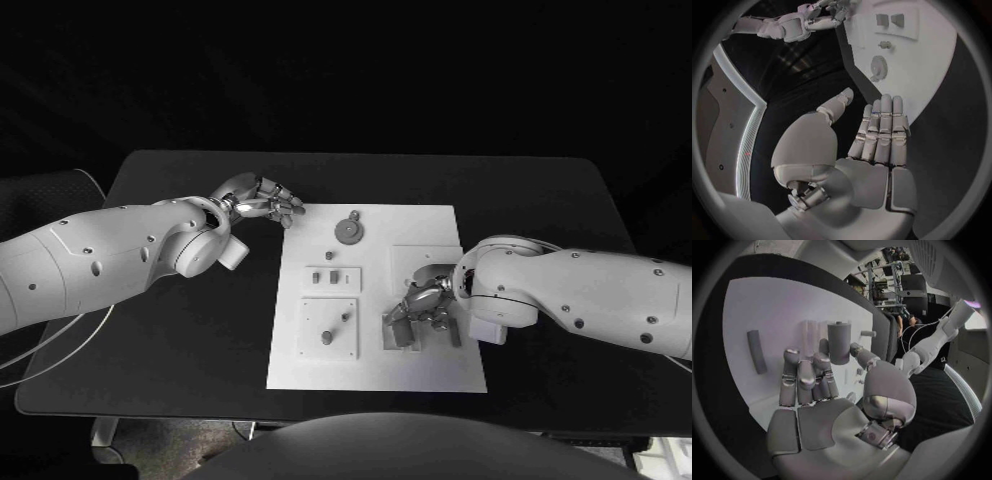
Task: Assemble the parts on the task board
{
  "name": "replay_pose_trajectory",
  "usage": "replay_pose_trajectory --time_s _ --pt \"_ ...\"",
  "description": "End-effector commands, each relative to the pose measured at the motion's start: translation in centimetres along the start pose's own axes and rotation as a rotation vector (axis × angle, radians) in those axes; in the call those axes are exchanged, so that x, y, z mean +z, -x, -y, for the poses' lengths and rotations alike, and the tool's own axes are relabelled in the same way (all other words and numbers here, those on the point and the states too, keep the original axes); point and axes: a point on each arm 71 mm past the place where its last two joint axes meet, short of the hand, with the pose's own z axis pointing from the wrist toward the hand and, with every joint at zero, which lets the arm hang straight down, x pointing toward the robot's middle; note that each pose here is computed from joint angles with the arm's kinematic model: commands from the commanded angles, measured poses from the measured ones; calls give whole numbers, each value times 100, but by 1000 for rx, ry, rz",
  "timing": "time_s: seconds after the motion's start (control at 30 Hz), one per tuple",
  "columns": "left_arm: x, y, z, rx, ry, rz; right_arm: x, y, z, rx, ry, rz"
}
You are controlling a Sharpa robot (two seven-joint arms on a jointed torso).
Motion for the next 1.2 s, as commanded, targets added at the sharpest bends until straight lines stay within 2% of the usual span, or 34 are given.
replay_pose_trajectory --time_s 0.03,0.7,0.93,1.2 --pt "4 -18 17 -6 -7 -13 5 -17 -16 -13 8 -1" --pt "7 -22 19 -7 -6 -15 1 -39 -35 -28 16 -13" --pt "6 -21 16 -7 -4 -17 3 -9 -25 -26 16 25" --pt "3 -14 11 -6 -2 -15 2 5 -26 -20 24 43"
